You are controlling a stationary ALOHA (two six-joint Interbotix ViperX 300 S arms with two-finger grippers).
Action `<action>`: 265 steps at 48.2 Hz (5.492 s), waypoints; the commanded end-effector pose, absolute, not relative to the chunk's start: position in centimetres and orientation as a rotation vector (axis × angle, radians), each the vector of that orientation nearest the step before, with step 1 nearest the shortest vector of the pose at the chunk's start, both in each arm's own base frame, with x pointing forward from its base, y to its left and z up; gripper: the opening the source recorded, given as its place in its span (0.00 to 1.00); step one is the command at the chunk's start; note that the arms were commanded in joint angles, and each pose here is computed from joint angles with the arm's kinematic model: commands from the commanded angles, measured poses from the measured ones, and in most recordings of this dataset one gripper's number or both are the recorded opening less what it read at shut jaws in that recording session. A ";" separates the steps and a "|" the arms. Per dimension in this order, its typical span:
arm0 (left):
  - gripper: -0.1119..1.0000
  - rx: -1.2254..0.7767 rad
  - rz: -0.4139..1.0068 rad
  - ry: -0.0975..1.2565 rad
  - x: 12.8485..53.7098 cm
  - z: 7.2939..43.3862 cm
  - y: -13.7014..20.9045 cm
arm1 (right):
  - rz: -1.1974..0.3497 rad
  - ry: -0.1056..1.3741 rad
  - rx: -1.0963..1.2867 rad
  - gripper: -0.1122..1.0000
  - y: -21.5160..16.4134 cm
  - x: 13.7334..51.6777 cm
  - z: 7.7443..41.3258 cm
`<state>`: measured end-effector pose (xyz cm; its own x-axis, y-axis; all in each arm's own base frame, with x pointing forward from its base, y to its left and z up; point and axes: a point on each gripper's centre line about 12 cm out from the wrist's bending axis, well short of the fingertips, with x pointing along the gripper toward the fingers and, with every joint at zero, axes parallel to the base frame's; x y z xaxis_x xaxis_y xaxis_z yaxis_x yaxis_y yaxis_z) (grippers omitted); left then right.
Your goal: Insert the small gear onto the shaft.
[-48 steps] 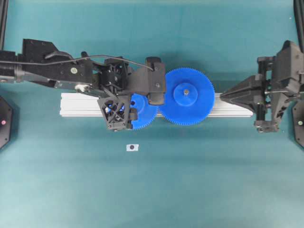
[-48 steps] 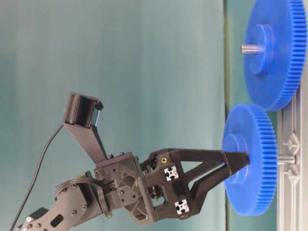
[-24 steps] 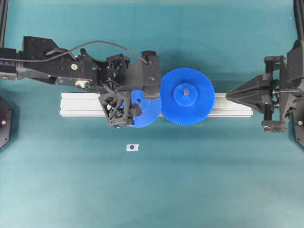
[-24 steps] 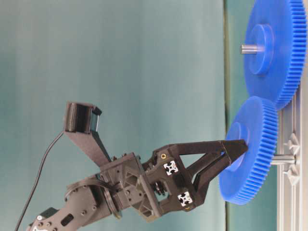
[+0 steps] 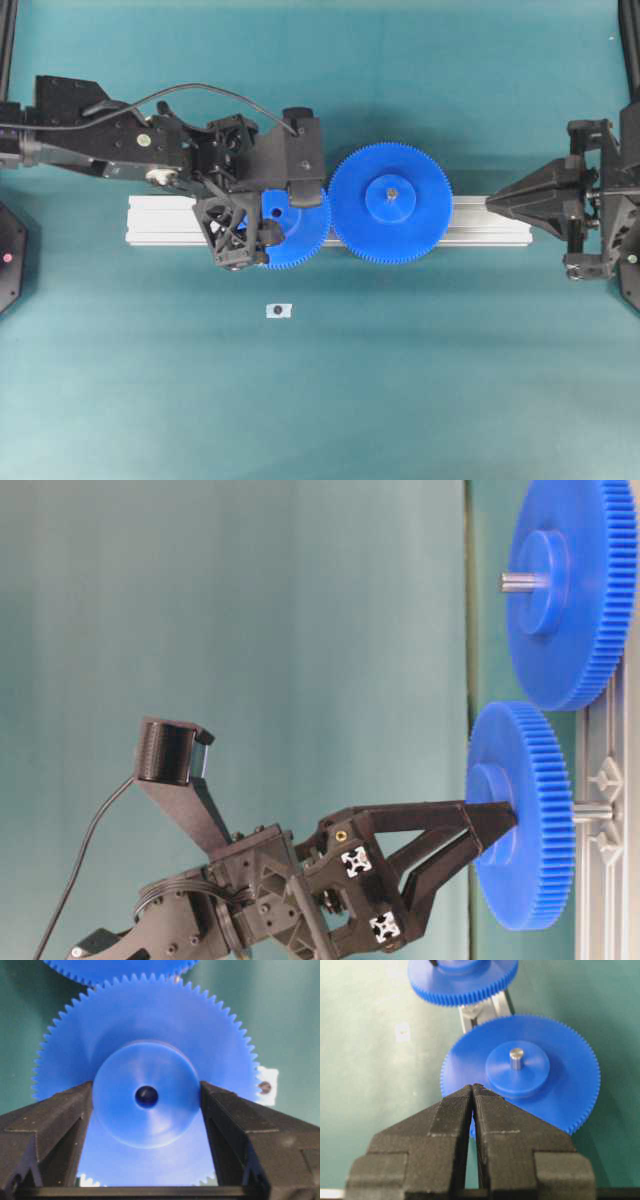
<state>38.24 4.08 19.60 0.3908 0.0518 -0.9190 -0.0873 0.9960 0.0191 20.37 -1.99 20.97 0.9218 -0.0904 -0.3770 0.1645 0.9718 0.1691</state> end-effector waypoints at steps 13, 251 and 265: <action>0.75 -0.018 0.083 1.116 40.2 20.1 4.4 | -0.136 0.329 0.212 0.20 -2.1 19.9 21.9; 0.87 -0.015 0.006 0.489 25.3 28.4 0.0 | -0.137 0.254 0.111 0.20 -1.6 13.1 16.1; 0.87 -0.016 0.008 0.466 24.4 28.6 0.0 | -0.129 0.218 0.111 0.20 -1.5 12.6 14.5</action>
